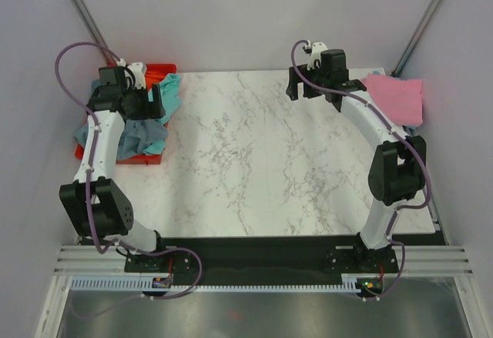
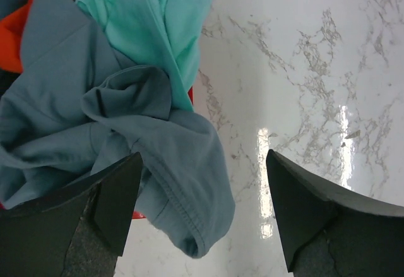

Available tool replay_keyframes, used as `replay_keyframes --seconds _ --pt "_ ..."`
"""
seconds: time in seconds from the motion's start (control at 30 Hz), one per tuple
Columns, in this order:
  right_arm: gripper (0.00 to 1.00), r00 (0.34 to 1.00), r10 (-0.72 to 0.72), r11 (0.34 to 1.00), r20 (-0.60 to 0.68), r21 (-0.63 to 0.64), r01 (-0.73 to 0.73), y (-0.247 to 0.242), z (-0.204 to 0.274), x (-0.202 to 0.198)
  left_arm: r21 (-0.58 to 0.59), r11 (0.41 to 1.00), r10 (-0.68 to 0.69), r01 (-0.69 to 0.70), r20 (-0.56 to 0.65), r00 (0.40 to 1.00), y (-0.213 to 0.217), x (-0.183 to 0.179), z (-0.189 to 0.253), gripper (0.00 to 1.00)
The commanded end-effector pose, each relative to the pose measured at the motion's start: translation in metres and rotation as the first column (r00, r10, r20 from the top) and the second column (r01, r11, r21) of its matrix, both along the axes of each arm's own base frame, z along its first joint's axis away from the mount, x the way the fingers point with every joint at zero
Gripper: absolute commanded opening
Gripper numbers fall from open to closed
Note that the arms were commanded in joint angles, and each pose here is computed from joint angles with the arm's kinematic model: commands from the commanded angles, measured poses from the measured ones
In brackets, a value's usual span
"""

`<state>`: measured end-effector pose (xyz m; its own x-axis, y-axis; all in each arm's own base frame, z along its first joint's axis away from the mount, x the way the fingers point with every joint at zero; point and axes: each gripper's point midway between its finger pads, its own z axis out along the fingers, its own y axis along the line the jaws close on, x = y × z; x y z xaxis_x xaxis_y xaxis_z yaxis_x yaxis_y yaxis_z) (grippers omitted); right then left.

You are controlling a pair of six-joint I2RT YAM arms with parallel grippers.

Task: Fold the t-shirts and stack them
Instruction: Grab the tshirt from the pile, then move the tshirt to the center of the board

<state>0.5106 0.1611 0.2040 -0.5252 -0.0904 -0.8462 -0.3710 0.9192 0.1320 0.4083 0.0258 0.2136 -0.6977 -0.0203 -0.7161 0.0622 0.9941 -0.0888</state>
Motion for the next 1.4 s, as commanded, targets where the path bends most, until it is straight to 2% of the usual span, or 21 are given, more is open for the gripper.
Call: replay_keyframes --seconds 0.0,0.23,0.37,0.4,0.47,0.63,0.73,0.8,0.83,0.87,0.9,0.97,1.0,1.03,1.1,1.13,1.23,1.37 --pt "0.98 1.0 0.022 0.999 -0.007 0.033 -0.022 0.009 -0.002 0.009 0.106 0.993 0.041 -0.046 0.047 0.998 0.017 -0.017 0.021 0.87" --pt "0.98 0.999 0.052 0.997 0.002 0.048 -0.052 0.017 0.002 0.016 0.081 0.997 0.023 -0.016 -0.082 0.996 0.014 -0.014 -0.026 0.85" --pt "0.98 0.999 0.046 0.998 0.017 0.035 -0.046 0.014 0.008 0.018 0.023 1.0 -0.002 0.005 -0.122 0.993 0.006 0.001 -0.036 0.65" --pt "0.98 0.999 0.043 0.998 0.016 0.033 -0.044 0.012 0.007 0.018 0.01 1.0 -0.003 0.005 -0.164 0.986 0.006 0.002 -0.047 0.43" --pt "0.98 0.999 0.032 0.999 0.023 0.024 -0.032 0.009 0.01 0.017 -0.008 1.0 -0.01 0.009 -0.14 0.99 0.003 0.01 -0.036 0.04" --pt "0.98 0.999 0.014 1.0 0.035 0.004 -0.014 0.003 0.013 0.015 -0.057 0.998 -0.027 0.029 0.028 0.999 -0.012 0.019 0.011 0.02" --pt "0.98 0.998 0.002 1.0 0.07 -0.02 -0.001 -0.001 0.023 0.022 -0.036 0.996 -0.079 0.085 0.141 0.987 -0.032 0.023 0.043 0.02" --pt "0.98 0.992 0.002 0.997 0.126 -0.082 0.009 -0.008 0.032 0.031 0.005 0.986 -0.162 0.166 0.236 0.958 -0.058 0.02 0.075 0.02" --pt "0.98 0.988 -0.003 0.995 0.157 -0.095 0.018 -0.011 0.039 0.036 0.031 0.984 -0.178 0.177 0.303 0.936 -0.062 0.024 0.096 0.02" --pt "0.98 0.979 -0.015 0.995 0.201 -0.094 0.035 -0.012 0.047 0.043 0.057 0.967 -0.254 0.25 0.354 0.9 -0.094 0.019 0.115 0.02" --pt "0.98 0.973 -0.064 0.991 0.222 -0.104 0.089 -0.02 0.05 0.049 0.073 0.957 -0.286 0.28 0.387 0.877 -0.106 0.019 0.126 0.02" --pt "0.98 0.966 -0.12 0.986 0.228 -0.088 0.144 -0.025 0.05 0.06 0.119 0.928 -0.366 0.353 0.465 0.806 -0.14 0.018 0.159 0.02" --pt "0.98 0.971 -0.123 0.985 0.205 -0.096 0.145 -0.026 0.045 0.06 0.125 0.919 -0.387 0.374 0.471 0.793 -0.151 0.022 0.163 0.02" --pt "0.97 0.971 -0.126 0.985 0.203 -0.094 0.148 -0.026 0.046 0.062 0.139 0.91 -0.402 0.39 0.519 0.754 -0.161 0.024 0.189 0.02" --pt "0.91 0.972 -0.148 0.984 0.183 -0.077 0.164 -0.03 0.046 0.061 0.145 0.884 -0.447 0.445 0.539 0.714 -0.191 0.03 0.199 0.02" --pt "0.89 0.973 -0.136 0.986 0.187 -0.066 0.151 -0.028 0.052 0.06 0.16 0.877 -0.454 0.454 0.588 0.67 -0.201 0.031 0.226 0.02" --pt "0.89 0.965 -0.155 0.982 0.211 -0.071 0.174 -0.039 0.068 0.057 0.147 0.842 -0.48 0.518 0.641 0.598 -0.237 0.038 0.253 0.02" --pt "0.91 0.947 -0.189 0.972 0.261 -0.087 0.218 -0.056 0.088 0.054 0.117 0.789 -0.517 0.603 0.657 0.549 -0.283 0.039 0.257 0.02"
